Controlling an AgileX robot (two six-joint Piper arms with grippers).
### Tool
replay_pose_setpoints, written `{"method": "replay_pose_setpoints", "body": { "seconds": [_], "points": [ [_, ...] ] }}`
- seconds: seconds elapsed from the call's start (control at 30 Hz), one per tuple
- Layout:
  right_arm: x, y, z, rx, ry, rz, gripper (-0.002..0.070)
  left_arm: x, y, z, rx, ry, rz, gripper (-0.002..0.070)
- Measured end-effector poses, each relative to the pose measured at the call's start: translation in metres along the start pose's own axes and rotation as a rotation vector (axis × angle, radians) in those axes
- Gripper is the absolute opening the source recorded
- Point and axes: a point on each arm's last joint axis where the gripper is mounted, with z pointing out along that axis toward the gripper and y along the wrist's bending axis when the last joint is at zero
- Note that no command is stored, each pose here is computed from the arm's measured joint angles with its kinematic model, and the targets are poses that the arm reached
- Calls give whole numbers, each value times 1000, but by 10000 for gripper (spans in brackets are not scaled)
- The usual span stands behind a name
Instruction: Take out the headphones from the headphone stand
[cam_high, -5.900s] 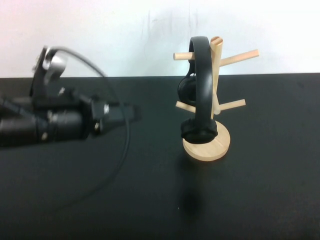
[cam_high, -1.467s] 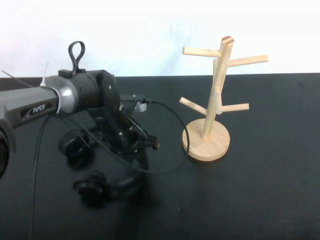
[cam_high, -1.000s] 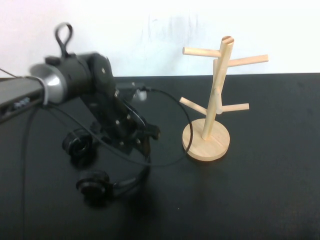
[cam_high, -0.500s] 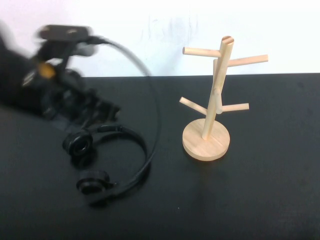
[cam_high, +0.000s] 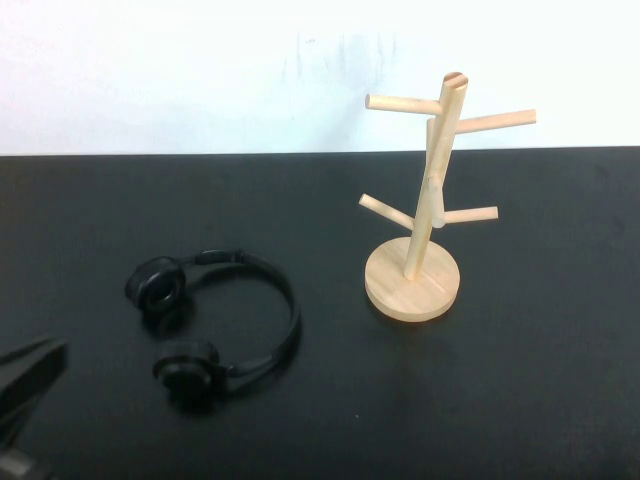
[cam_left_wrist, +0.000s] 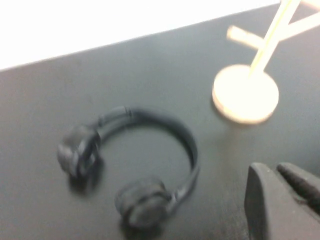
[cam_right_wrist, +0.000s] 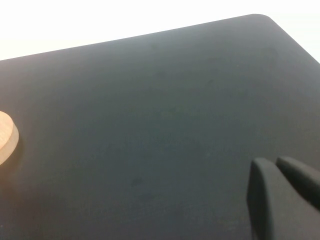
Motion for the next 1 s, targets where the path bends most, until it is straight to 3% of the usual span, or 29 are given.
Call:
{"method": "replay_pose_setpoints", "body": {
  "seconds": [0.17,0.3,0.63,0.9,1.0],
  "points": [
    [0,0,0,0,0,0,-6,28,-2,-39,-19,-239,18,-3],
    [0,0,0,0,0,0,-6,58,-2,-40,-33,-395,9,-3],
    [0,0,0,0,2,0,-6,109,1,8,-66,-440,-7,-3],
    [0,0,0,0,2,0,-6,124,16,14,-322,-384,-125,-3],
    [0,0,0,0,2,0,-6,133,17,16,-345,-285,-147,-3]
  ]
}}
